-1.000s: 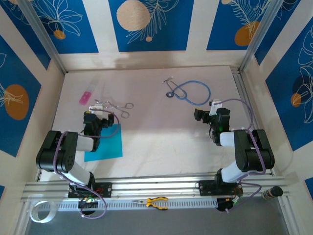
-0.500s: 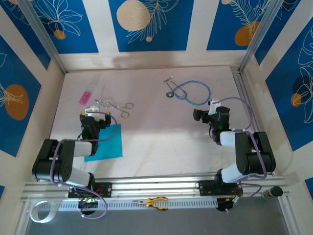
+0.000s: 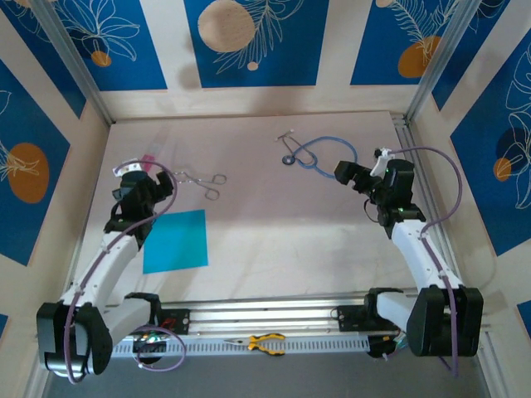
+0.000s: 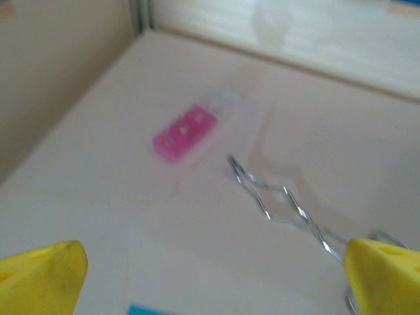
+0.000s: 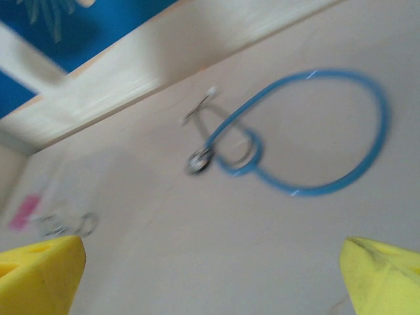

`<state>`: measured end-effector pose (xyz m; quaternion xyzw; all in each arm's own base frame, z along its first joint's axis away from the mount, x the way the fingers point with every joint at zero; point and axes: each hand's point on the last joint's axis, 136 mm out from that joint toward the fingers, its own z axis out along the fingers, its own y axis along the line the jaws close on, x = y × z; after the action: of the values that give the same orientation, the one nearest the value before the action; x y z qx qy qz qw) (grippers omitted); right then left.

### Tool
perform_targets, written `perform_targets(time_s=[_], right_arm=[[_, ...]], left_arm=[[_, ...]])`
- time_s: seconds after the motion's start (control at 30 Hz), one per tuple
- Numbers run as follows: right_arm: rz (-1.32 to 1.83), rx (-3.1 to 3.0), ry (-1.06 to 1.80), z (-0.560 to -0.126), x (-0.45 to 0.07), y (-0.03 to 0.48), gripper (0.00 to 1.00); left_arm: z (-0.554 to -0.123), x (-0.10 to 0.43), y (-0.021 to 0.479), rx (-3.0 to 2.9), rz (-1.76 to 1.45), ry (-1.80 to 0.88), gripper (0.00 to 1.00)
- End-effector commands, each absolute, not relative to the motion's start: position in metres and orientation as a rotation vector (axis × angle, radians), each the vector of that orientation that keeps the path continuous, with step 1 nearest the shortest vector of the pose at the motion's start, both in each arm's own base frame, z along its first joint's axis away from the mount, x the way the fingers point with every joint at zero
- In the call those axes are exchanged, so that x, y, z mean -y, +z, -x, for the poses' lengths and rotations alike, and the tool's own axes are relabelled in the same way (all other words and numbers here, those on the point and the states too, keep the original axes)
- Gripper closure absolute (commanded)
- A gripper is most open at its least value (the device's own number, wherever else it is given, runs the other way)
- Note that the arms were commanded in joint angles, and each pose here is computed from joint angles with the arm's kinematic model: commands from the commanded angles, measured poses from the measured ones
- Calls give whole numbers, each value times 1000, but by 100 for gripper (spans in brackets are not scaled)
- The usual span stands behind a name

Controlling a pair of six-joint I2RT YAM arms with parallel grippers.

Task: Fold a paper plane with a square sheet of paper (pick it up from the middle)
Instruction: Move the square sheet of paper to the bottom-center of the table.

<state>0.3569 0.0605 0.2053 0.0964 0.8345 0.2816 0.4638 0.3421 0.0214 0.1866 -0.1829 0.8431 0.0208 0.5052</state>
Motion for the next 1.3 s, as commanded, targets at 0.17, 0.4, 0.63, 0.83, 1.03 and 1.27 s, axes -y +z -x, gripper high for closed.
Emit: perform_targets(time_s=[0.17, 0.4, 0.63, 0.83, 1.03, 1.27], right_arm=[[4, -2372, 1095, -290, -170, 187, 0], [99, -2466, 612, -281, -185, 152, 1], [199, -2285, 318, -280, -190, 155, 1], [157, -2292, 286, -276, -184, 145, 1], [156, -2323, 321, -272, -188, 135, 1], [145, -2340, 298, -272, -185, 126, 1]], left_arm=[[-278, 32, 97, -2461, 486, -307, 0], [-261, 27, 77, -2547, 522, -256, 0], [-254, 33, 62, -2603, 547, -289, 0], [-245, 35, 51, -2652, 528, -285, 0], [-241, 43, 42, -2680, 545, -339, 0], [-234, 63, 30, -2750, 524, -433, 0]])
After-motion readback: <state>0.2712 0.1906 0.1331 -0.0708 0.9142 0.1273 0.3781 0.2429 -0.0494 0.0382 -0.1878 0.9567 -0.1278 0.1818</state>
